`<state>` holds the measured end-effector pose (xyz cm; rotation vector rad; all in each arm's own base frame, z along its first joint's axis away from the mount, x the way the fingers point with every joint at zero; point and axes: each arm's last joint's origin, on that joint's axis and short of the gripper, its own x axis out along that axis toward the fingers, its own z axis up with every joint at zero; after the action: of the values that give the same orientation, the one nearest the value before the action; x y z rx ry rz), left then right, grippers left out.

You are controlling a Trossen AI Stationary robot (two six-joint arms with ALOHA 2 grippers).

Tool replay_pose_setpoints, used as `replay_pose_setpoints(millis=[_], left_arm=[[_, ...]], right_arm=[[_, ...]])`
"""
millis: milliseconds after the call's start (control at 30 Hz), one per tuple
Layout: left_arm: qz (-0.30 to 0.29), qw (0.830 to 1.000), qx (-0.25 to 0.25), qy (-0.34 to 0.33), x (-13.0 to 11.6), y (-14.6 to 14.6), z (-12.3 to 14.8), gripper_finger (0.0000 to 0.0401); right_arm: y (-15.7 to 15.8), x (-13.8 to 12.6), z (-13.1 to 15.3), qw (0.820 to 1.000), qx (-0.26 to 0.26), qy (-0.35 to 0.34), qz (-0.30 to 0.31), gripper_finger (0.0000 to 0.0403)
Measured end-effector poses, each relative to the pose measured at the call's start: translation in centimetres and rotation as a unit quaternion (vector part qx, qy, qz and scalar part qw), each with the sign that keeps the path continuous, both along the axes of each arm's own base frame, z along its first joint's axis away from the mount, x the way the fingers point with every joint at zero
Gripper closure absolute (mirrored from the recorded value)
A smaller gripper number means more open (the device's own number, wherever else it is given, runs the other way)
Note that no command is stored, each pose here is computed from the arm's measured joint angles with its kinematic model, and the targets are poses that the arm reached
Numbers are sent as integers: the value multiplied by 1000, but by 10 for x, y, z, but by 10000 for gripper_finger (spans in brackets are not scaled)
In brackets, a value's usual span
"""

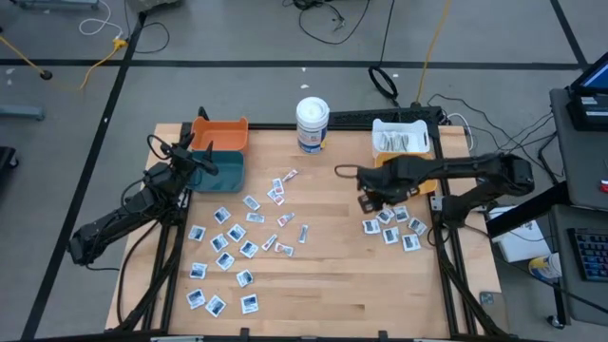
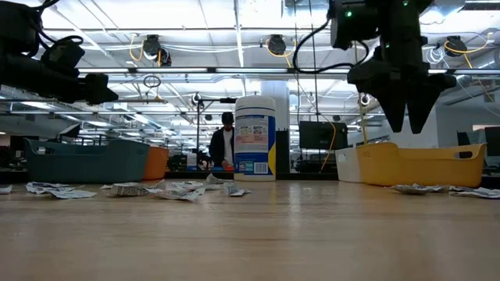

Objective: Pick & Place First Aid Supplies
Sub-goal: Put the black pad into the yellow bin

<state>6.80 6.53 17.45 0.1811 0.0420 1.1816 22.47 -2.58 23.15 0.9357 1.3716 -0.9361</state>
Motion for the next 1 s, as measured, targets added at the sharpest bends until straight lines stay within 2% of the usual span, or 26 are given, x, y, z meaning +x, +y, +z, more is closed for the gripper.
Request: replay_pose_setpoints(millis=[200, 367, 467, 767, 1000], left_arm=[[0, 1000, 0, 0, 0, 0, 0, 93], [0, 1000, 0, 0, 0, 0, 0, 93], [0, 1000, 0, 0, 0, 0, 0, 93], [0, 1000, 0, 0, 0, 0, 0, 93], [0, 1000, 0, 0, 0, 0, 0, 93]], right_arm=[[23, 4, -1, 999, -1, -11, 43, 202], [38, 21, -19, 994, -2, -41, 97, 202], [44, 27, -29, 993, -1, -43, 110, 203], [50, 32, -60, 991, 2, 9, 131, 217], [53, 36, -88, 989, 37, 10, 142, 220]])
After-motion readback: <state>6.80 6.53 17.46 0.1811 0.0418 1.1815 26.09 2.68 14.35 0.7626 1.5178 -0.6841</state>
